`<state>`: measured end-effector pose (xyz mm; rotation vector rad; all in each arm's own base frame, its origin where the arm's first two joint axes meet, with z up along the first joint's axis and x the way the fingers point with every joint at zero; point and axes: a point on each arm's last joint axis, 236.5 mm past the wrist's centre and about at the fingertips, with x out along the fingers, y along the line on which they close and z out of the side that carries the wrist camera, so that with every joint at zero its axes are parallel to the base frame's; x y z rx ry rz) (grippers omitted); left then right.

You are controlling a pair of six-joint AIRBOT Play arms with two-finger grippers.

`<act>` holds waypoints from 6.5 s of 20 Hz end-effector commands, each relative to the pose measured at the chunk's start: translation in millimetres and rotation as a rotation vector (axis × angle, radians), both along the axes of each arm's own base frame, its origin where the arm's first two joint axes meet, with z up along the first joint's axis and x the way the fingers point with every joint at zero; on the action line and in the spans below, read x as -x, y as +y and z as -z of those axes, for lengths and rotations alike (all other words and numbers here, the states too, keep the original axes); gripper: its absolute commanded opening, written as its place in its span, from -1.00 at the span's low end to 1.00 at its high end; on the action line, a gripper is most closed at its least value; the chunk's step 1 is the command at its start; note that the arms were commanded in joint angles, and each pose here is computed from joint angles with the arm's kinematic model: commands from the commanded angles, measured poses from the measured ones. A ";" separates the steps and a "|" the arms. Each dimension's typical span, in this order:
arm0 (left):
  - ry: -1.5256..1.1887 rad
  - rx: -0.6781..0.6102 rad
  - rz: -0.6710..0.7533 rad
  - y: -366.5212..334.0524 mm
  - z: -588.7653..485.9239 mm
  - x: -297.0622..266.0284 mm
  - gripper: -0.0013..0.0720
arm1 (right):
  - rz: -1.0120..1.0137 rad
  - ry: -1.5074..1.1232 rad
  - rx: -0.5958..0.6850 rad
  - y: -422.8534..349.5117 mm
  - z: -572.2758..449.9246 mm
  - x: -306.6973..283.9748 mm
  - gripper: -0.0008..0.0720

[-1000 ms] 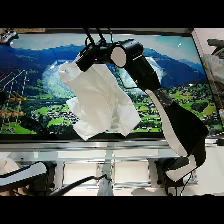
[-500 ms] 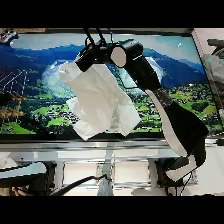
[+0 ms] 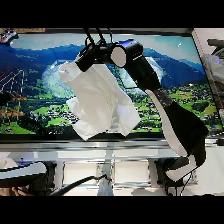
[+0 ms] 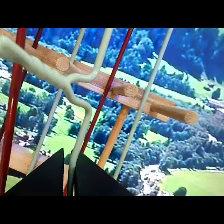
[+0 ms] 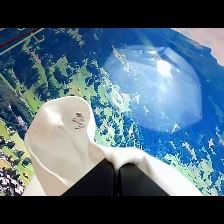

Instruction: Fold the clothes and pants, and hang the long-sleeved shirts on hangers.

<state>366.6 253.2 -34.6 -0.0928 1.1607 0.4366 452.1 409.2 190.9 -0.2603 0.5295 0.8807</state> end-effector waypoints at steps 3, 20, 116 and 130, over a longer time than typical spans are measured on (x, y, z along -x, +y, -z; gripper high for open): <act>-0.022 -0.006 0.012 -7.2 -14.4 -2.5 -0.85 | -0.003 0.009 0.009 -0.5 2.9 1.8 -0.92; -0.098 0.057 0.101 -49.4 -36.6 -22.6 -0.96 | -0.004 0.014 0.016 -1.4 4.6 2.6 -0.92; -0.678 -0.786 1.487 -345.5 -328.5 2.8 -0.96 | -0.038 0.193 0.086 -12.1 32.6 32.0 -0.91; -0.749 0.345 1.379 -416.2 -222.6 -27.2 -0.96 | -0.079 0.273 0.124 -16.9 39.8 54.4 -0.91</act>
